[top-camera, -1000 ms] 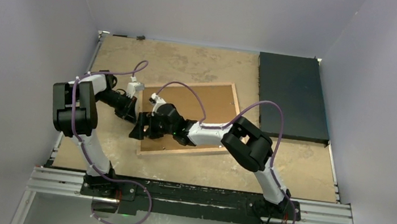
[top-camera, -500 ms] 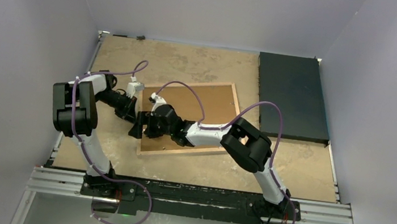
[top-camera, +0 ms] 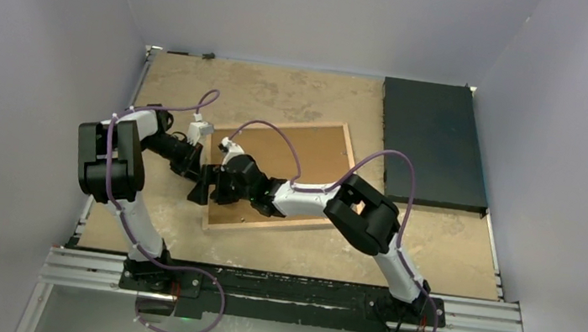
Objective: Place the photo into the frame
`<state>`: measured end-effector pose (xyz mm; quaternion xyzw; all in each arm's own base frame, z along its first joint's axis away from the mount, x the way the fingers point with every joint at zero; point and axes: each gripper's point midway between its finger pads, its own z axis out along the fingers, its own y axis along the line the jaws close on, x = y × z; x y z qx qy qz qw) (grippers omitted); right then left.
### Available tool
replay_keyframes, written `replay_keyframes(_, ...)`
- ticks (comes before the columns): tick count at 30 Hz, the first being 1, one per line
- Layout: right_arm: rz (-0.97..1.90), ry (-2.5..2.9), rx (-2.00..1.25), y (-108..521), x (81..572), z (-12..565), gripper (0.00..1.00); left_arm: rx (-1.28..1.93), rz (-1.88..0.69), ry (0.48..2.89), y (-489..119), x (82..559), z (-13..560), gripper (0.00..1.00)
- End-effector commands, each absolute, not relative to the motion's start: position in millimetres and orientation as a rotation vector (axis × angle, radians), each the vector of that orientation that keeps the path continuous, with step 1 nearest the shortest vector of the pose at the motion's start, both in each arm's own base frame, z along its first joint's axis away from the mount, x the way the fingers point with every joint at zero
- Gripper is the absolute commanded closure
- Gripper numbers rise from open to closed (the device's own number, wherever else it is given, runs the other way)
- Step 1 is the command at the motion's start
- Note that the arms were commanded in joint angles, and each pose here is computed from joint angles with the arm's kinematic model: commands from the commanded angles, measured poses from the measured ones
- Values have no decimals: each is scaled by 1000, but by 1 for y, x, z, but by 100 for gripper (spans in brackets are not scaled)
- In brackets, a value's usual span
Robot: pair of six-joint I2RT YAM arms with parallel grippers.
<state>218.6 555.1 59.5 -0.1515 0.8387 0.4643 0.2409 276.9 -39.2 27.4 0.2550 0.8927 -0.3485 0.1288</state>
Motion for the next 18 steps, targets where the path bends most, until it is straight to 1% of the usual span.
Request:
replay_keyframes(1,1225,2343,-414,556,214,41,18,762,-1047,2485,-49,285,48,100)
replay_keyframes(7,1194,2343,-406,556,214,39,18,760,-1050,2486,-49,285,47,100)
replay_keyframes(10,1224,2343,-436,558,209,44,17,762,-1044,2485,-49,285,50,100)
replay_keyframes(12,1224,2279,-509,556,210,62,14,758,-1051,2482,-48,286,55,100)
replay_keyframes(15,1215,2106,-680,545,207,106,10,757,-1071,2463,-46,288,68,100)
replay_keyframes(18,1089,1986,-879,516,202,125,9,769,-1051,2449,-41,292,80,100)
